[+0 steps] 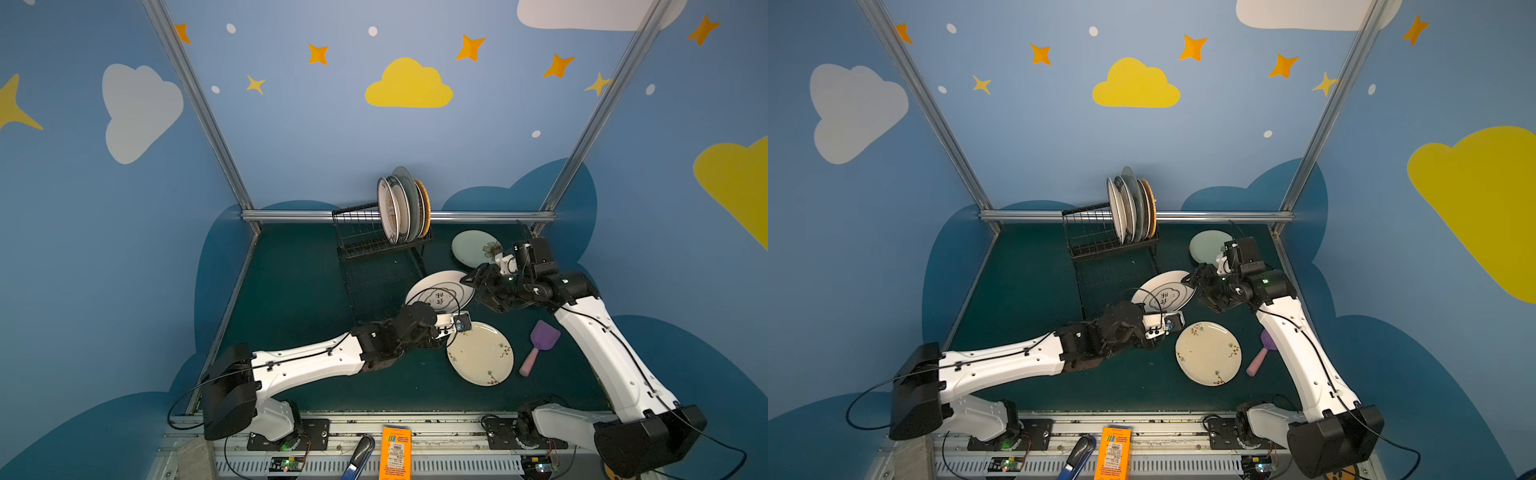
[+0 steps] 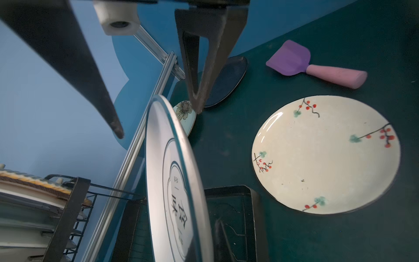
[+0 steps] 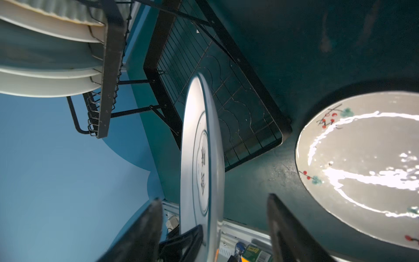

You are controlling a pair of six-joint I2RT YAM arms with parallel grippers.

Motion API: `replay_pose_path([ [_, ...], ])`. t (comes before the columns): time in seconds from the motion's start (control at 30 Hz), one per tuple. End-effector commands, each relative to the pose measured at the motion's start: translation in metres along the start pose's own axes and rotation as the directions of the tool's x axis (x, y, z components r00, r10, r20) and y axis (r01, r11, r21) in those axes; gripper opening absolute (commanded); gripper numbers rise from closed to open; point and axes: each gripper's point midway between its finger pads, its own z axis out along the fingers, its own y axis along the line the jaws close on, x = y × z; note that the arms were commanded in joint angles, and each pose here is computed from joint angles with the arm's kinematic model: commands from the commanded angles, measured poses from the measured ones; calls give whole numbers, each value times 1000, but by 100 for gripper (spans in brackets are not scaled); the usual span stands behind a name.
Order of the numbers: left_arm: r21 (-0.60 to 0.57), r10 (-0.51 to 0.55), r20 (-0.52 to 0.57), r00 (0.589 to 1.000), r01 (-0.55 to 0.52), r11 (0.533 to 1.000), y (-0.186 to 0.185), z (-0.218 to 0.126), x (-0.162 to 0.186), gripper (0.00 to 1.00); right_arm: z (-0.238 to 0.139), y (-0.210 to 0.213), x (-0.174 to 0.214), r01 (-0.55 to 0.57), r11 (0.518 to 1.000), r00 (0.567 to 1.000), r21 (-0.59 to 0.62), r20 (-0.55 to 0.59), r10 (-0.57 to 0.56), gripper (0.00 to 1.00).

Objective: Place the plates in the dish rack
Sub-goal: 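Reach the left gripper to the raised plate's rim while right holds it upright, then carry the cloud-emblem plate toward the rack with the left gripper while right releases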

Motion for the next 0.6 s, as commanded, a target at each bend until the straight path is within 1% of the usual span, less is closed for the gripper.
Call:
replay_pose_path([
  [0.0, 77, -92, 30, 995, 90, 993, -6, -27, -7, 4, -16, 25, -26, 165, 985, 976, -55, 151, -155, 85],
  [0.03, 101, -120, 28, 992, 117, 988, -8, -35, -6, 4, -18, 26, -30, 156, 987, 973, -50, 179, -145, 87],
  [0.13, 123, -269, 48, 962, 262, 957, -3, -65, -7, 4, -28, 33, -42, 265, 963, 931, -43, 272, -244, 88],
  [0.17, 120, -340, 60, 939, 331, 936, 1, -75, -8, 4, -30, 34, -44, 305, 952, 911, -37, 303, -280, 88],
  [0.23, 106, -476, 102, 874, 466, 878, 15, -96, -14, 4, -34, 38, -44, 397, 917, 867, -50, 347, -357, 89],
  [0.27, 90, -549, 125, 826, 542, 836, 26, -108, -18, 4, -36, 40, -41, 444, 894, 844, -60, 364, -394, 90],
  [0.33, 60, -655, 174, 735, 656, 752, 49, -131, -24, 4, -37, 45, -32, 530, 842, 797, -96, 394, -457, 89],
  [0.4, 23, -744, 225, 630, 760, 650, 74, -154, -28, 4, -37, 47, -24, 594, 794, 754, -129, 435, -493, 90],
  [0.43, -2, -782, 254, 569, 809, 588, 88, -165, -27, 4, -37, 49, -18, 628, 762, 732, -158, 453, -509, 90],
  [0.47, -17, -812, 278, 513, 848, 530, 99, -175, -27, 4, -37, 50, -13, 653, 736, 714, -178, 469, -520, 90],
  [0.57, -22, -857, 345, 384, 916, 401, 127, -197, -30, 4, -33, 48, -2, 700, 679, 677, -220, 505, -535, 89],
])
